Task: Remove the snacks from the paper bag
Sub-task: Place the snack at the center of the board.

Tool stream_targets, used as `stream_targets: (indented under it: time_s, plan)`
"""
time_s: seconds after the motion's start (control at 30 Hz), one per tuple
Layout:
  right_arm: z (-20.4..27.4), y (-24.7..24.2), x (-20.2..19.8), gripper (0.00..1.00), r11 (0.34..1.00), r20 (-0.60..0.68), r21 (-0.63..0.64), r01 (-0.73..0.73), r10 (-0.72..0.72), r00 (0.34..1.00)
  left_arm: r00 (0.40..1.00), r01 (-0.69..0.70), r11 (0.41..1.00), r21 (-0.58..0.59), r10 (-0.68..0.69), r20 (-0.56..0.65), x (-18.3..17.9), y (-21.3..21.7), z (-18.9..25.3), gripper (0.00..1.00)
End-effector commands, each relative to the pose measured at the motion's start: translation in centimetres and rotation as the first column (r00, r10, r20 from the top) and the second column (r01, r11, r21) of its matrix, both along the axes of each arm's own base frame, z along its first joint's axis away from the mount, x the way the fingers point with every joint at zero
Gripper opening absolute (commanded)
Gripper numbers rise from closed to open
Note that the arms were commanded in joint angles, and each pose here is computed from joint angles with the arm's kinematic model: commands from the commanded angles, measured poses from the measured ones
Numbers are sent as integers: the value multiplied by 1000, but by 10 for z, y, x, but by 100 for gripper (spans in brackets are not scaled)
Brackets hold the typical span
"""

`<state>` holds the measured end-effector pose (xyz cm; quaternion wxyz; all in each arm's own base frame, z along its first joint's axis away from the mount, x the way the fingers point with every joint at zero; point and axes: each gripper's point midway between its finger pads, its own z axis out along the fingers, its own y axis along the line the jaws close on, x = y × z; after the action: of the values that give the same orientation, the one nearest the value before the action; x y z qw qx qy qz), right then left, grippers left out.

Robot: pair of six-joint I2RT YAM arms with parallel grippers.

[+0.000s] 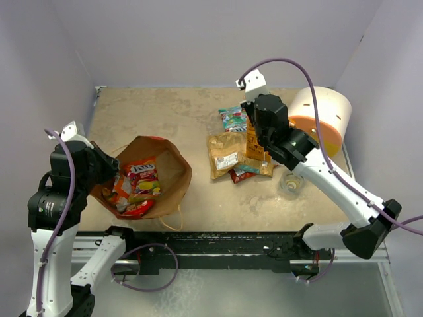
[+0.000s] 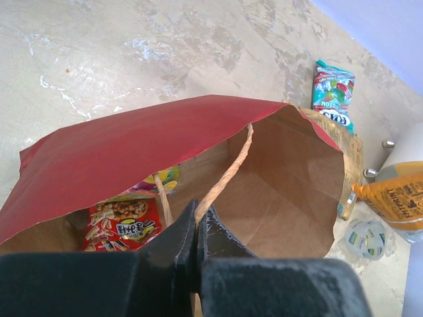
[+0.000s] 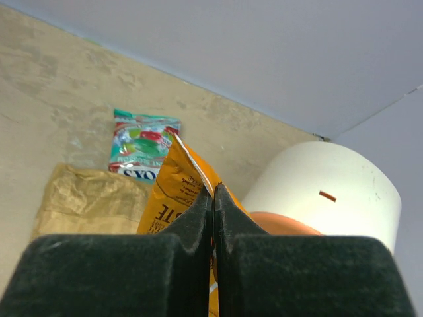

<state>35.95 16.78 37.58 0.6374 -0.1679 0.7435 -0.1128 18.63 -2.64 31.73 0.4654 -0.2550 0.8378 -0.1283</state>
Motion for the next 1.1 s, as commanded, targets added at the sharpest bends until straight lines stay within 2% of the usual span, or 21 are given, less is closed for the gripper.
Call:
stream_targets:
  time_s: [0.0, 0.37, 0.6, 0.87, 1.07]
  plan:
    - [5, -20, 1, 0, 999, 23, -3, 53, -53, 998, 998, 9, 1000, -1, -9, 62, -2, 0, 18, 0]
    - [-28, -50, 6, 0, 974, -15, -184, 131, -136, 991, 998, 3, 1000, 1, -3, 67, -8, 2, 21, 0]
    - [-36, -65, 9, 0, 958, -28, -237, 160, -171, 985, 997, -6, 1000, -10, 7, 72, -12, 2, 22, 0]
    - [-36, -48, 23, 0, 970, -53, -204, 132, -146, 988, 998, 0, 1000, -16, 1, 67, -11, 1, 21, 0]
    - [-55, -3, 29, 0, 999, -170, -45, 17, -24, 985, 997, -2, 1000, -1, 2, 76, -10, 3, 25, 0]
